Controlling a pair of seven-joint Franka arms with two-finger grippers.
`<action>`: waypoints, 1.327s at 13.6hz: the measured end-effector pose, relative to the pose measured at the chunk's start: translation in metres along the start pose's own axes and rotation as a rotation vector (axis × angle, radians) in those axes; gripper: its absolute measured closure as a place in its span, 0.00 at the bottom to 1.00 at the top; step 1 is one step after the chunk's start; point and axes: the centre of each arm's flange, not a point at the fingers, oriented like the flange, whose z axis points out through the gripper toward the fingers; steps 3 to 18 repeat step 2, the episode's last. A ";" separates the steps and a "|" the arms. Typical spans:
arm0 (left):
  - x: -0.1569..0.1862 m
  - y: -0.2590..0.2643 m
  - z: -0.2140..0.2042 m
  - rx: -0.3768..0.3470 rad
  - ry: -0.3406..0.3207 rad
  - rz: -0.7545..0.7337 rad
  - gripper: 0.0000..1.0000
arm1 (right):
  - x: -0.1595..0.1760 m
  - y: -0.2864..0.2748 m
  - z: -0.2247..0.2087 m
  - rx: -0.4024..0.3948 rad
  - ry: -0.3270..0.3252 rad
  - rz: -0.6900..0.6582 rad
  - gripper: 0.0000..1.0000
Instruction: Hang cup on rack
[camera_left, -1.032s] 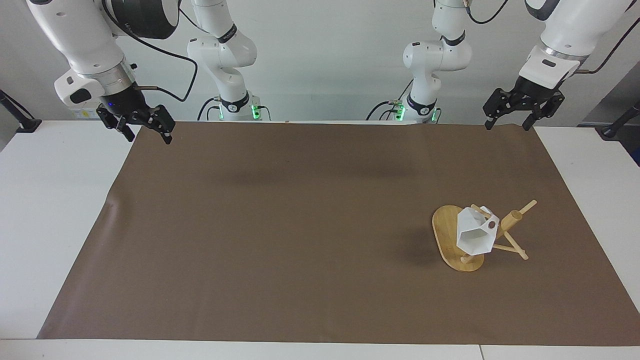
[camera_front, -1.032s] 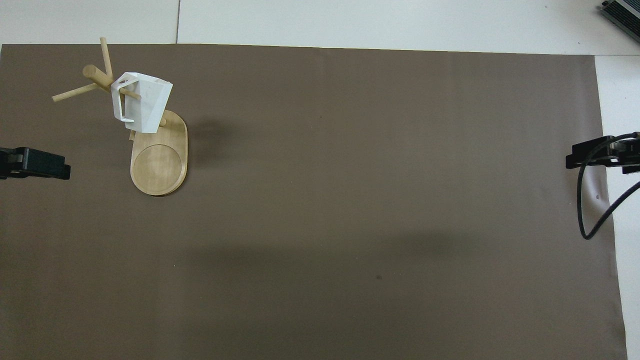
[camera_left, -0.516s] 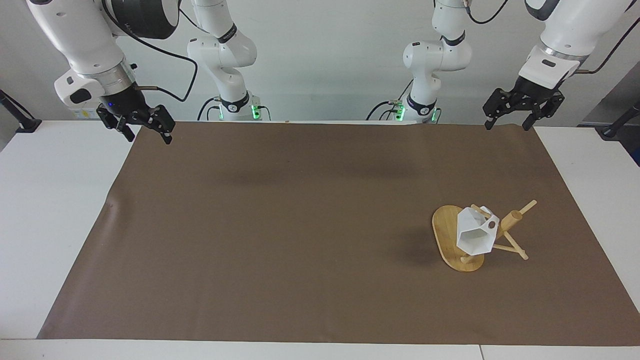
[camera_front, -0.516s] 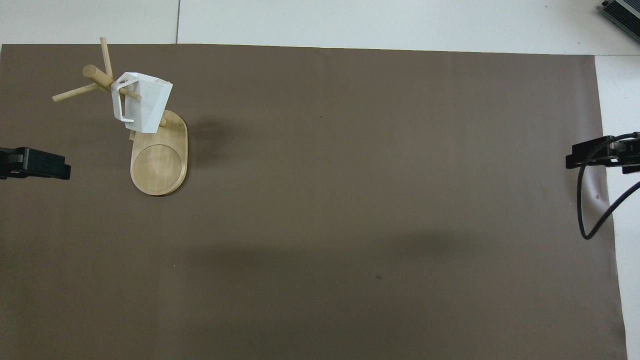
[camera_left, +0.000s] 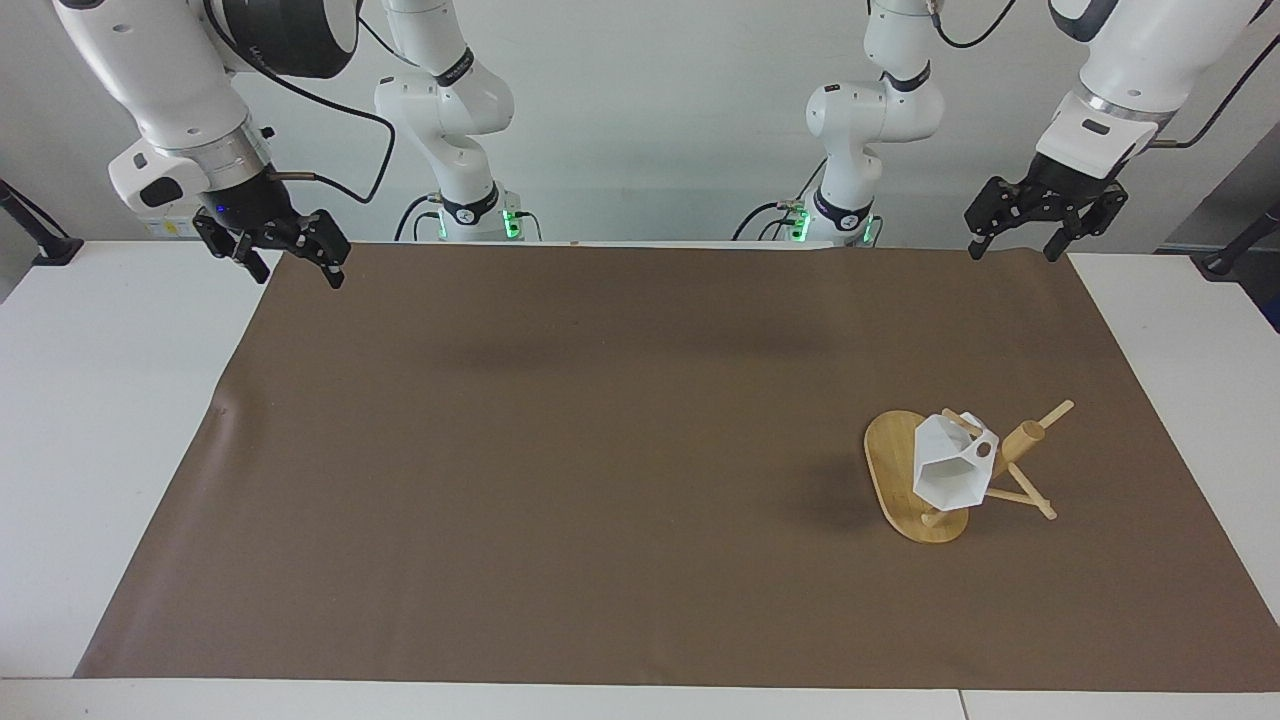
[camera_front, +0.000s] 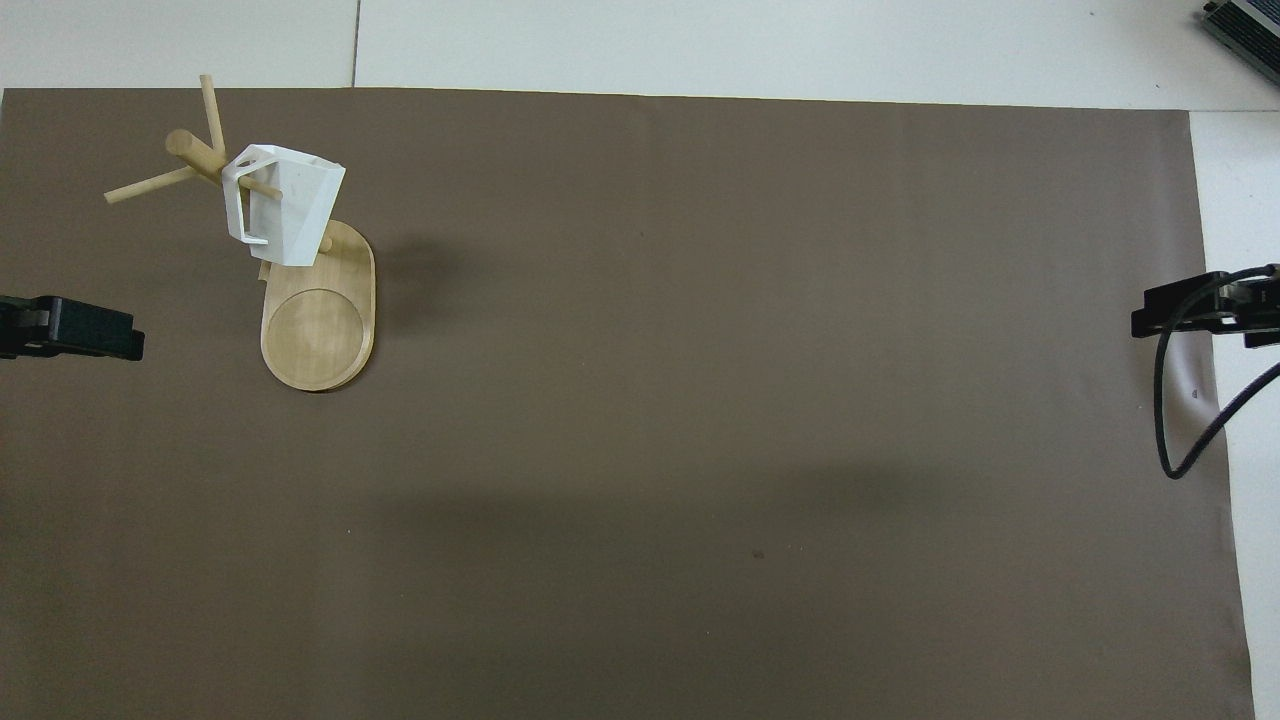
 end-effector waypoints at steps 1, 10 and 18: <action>0.000 0.001 0.000 0.000 0.000 0.002 0.00 | 0.000 0.000 0.000 0.000 0.000 0.000 0.00; 0.000 0.001 0.000 0.000 0.000 0.002 0.00 | 0.000 0.000 0.000 0.000 0.000 0.000 0.00; 0.000 0.001 0.000 0.000 0.000 0.002 0.00 | 0.000 0.000 0.000 0.000 0.000 0.000 0.00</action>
